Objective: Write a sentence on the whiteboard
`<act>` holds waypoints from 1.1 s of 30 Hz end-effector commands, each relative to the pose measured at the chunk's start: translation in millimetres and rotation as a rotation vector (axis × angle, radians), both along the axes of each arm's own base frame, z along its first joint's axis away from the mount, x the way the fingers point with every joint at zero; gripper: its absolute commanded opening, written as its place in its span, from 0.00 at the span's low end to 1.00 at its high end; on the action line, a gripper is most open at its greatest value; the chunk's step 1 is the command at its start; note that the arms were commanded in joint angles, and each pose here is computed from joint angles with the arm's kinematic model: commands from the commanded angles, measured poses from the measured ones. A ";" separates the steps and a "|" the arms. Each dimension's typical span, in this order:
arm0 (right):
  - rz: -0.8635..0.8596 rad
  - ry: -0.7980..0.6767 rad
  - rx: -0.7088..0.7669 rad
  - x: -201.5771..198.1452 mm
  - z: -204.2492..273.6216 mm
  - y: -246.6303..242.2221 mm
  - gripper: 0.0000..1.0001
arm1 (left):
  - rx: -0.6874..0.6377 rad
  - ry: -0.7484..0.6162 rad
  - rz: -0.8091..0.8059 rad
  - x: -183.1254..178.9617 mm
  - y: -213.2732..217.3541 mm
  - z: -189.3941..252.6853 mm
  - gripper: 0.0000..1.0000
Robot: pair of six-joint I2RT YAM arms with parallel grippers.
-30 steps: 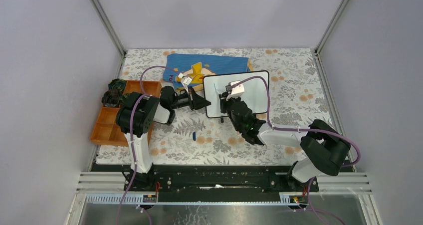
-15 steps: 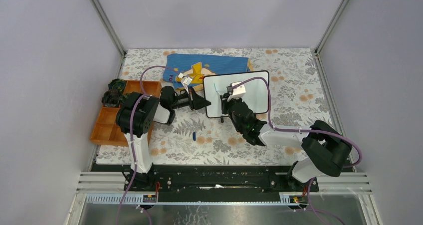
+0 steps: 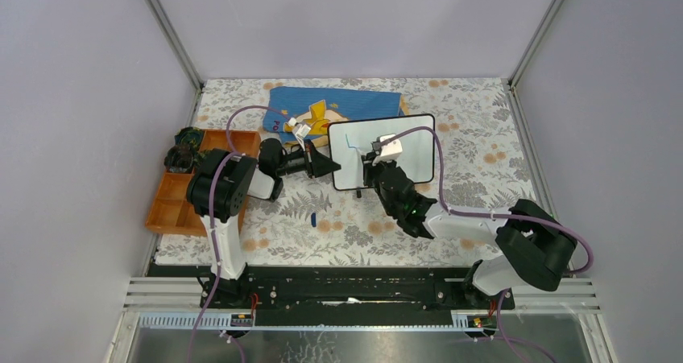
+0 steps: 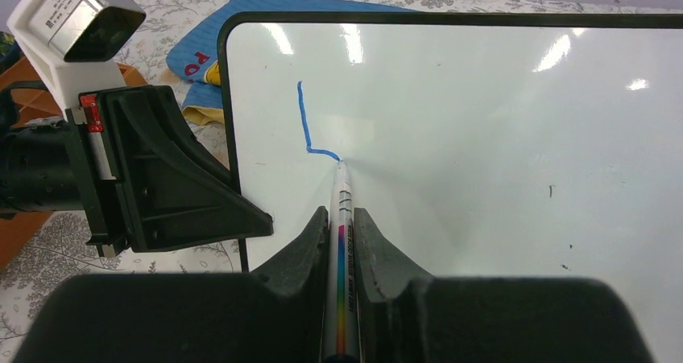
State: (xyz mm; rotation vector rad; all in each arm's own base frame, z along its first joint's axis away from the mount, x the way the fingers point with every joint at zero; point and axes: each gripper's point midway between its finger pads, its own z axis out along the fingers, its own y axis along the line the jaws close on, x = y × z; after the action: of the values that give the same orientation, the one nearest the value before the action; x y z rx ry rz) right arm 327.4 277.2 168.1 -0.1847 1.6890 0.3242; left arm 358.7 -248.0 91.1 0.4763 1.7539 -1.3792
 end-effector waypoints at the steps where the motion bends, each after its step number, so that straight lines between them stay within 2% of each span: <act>1: -0.015 -0.066 0.066 1.9 32.9 -6.4 0.00 | 0.041 0.061 -0.008 -8.4 -3.0 -17.6 0.00; 19: -0.031 -0.095 0.096 19.6 50.9 -3.3 0.00 | 0.044 0.061 -0.015 -9.9 -4.6 -17.8 0.00; 33: -0.003 -0.041 0.068 15.5 27.7 0.3 0.00 | 0.046 0.062 -0.016 -9.8 -5.0 -18.1 0.00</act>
State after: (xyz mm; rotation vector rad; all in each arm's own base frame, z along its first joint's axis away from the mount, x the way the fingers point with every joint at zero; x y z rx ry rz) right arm 339.0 275.1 185.2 -0.1633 1.6608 0.3408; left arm 356.8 -249.9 90.5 0.4840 1.7596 -1.3804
